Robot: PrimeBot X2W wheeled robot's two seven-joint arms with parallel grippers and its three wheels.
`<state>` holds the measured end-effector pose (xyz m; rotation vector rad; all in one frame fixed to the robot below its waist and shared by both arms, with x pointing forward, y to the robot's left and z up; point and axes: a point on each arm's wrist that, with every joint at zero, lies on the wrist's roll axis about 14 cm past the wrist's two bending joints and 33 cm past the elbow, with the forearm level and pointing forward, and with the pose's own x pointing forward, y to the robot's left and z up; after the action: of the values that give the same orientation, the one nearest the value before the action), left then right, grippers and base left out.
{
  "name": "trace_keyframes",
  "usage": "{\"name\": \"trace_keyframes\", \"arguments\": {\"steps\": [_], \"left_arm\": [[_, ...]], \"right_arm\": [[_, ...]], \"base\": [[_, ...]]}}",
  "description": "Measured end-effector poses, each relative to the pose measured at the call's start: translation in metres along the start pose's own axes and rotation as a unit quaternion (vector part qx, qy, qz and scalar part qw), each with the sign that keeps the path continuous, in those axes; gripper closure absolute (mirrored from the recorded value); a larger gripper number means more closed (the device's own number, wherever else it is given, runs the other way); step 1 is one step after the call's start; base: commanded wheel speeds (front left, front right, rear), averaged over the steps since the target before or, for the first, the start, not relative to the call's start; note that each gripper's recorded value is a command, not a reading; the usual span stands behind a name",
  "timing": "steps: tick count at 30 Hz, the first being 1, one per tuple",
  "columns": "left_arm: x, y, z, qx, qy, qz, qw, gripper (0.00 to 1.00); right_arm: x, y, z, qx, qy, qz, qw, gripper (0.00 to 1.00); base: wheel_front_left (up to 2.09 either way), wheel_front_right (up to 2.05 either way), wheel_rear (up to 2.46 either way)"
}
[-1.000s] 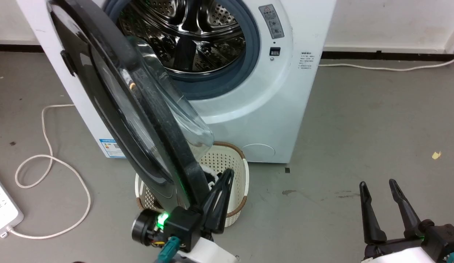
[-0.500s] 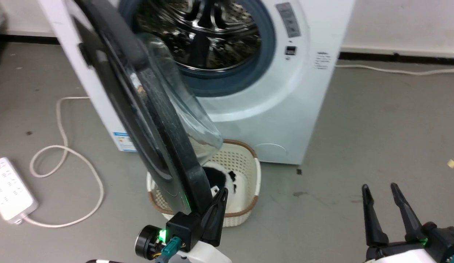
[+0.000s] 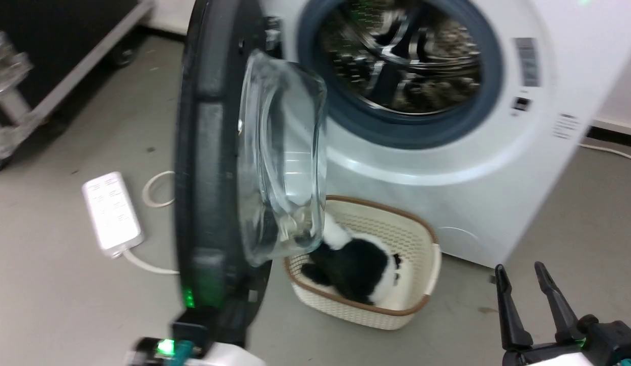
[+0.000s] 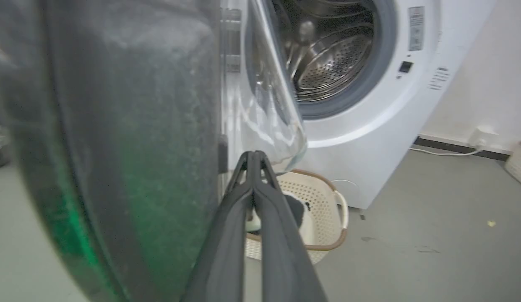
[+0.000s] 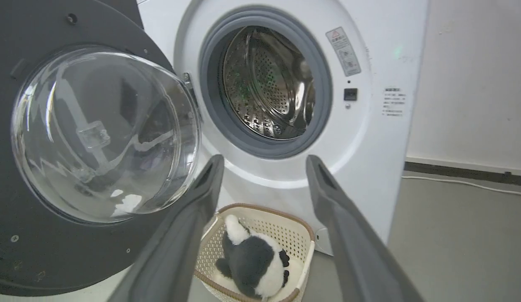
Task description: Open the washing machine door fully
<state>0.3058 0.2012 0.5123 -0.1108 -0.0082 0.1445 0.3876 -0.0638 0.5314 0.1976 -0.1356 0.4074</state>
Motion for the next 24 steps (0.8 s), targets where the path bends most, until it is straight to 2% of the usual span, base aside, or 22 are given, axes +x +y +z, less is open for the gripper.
{"name": "trace_keyframes", "arguments": {"steps": [5,10,11,16,24], "left_arm": [[-0.014,0.069,0.005,0.030,0.004,0.092,0.995,1.00],[-0.011,0.124,0.012,0.061,0.015,0.153,0.986,1.00],[-0.007,0.157,0.019,0.076,0.020,0.185,0.980,1.00],[0.008,0.201,0.027,0.105,0.039,0.218,0.970,1.00],[0.036,0.263,0.041,0.128,0.048,0.275,0.952,1.00]], "right_arm": [[0.015,0.026,-0.016,0.005,0.019,0.045,0.999,0.00],[0.025,0.031,-0.039,0.007,0.044,0.058,0.997,0.00],[0.031,0.034,-0.050,0.003,0.054,0.067,0.996,0.00],[0.043,0.029,-0.063,-0.007,0.067,0.070,0.995,0.00],[0.051,-0.005,-0.076,-0.025,0.086,0.042,0.995,0.00]], "base": [[0.00,0.00,0.00],[0.00,0.00,0.00],[0.00,0.00,0.00],[0.00,0.00,0.00],[0.00,0.00,0.00]]}}
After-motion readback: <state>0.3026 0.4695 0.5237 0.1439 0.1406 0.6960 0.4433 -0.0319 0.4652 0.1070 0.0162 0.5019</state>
